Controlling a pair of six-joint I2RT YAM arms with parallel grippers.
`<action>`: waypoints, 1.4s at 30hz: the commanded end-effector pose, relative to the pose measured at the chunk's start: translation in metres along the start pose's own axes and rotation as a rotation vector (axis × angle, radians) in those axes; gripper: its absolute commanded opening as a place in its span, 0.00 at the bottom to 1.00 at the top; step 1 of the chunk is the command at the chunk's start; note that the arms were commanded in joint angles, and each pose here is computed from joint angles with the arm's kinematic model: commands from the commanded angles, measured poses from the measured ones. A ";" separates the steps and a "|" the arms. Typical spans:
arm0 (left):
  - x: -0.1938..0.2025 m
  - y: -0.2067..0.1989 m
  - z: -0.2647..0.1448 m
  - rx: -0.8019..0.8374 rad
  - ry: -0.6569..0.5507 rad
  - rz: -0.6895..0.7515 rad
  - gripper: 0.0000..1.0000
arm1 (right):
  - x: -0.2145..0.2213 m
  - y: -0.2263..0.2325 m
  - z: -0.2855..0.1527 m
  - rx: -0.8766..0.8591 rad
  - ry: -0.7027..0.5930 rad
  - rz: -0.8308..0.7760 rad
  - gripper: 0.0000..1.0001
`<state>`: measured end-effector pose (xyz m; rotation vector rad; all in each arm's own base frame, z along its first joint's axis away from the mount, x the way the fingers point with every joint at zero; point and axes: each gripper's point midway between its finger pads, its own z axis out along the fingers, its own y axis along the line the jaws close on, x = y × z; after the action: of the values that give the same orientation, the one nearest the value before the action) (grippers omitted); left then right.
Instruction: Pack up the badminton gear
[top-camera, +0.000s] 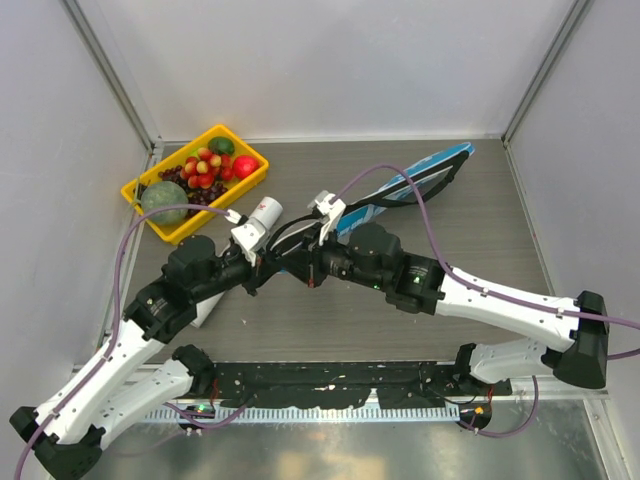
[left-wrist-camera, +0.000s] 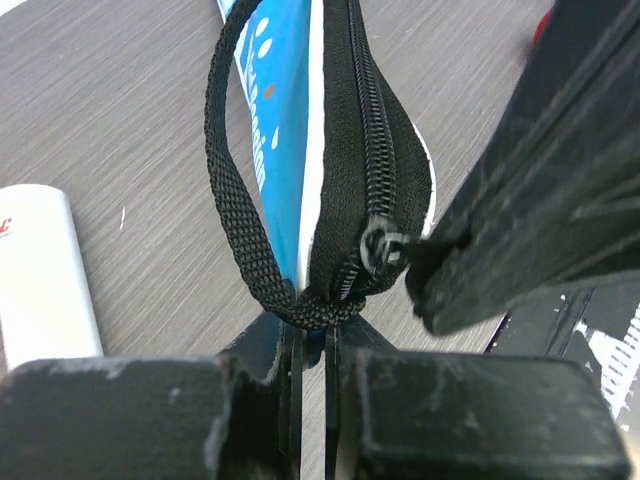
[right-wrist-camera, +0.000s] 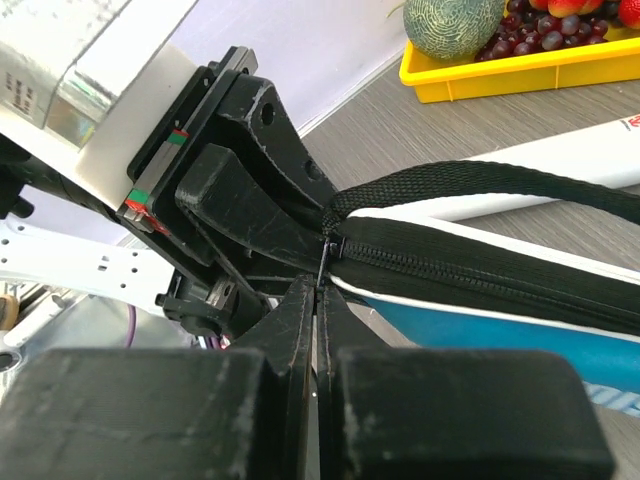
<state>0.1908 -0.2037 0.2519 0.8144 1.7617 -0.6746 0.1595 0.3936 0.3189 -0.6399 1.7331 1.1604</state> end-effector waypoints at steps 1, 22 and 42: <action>-0.044 0.004 -0.002 -0.034 -0.131 -0.030 0.00 | -0.023 0.042 0.008 -0.112 -0.067 -0.031 0.05; 0.006 0.021 0.029 -0.112 -0.117 -0.110 0.00 | 0.014 -0.043 -0.014 0.279 -0.115 0.034 0.48; 0.080 -0.063 0.124 0.013 0.073 -0.158 0.39 | 0.015 -0.152 -0.210 0.831 -0.436 0.334 0.95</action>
<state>0.1976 -0.2917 0.1169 0.8116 1.9629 -0.6517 0.1822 0.1944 0.2623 0.1601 1.8214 0.7302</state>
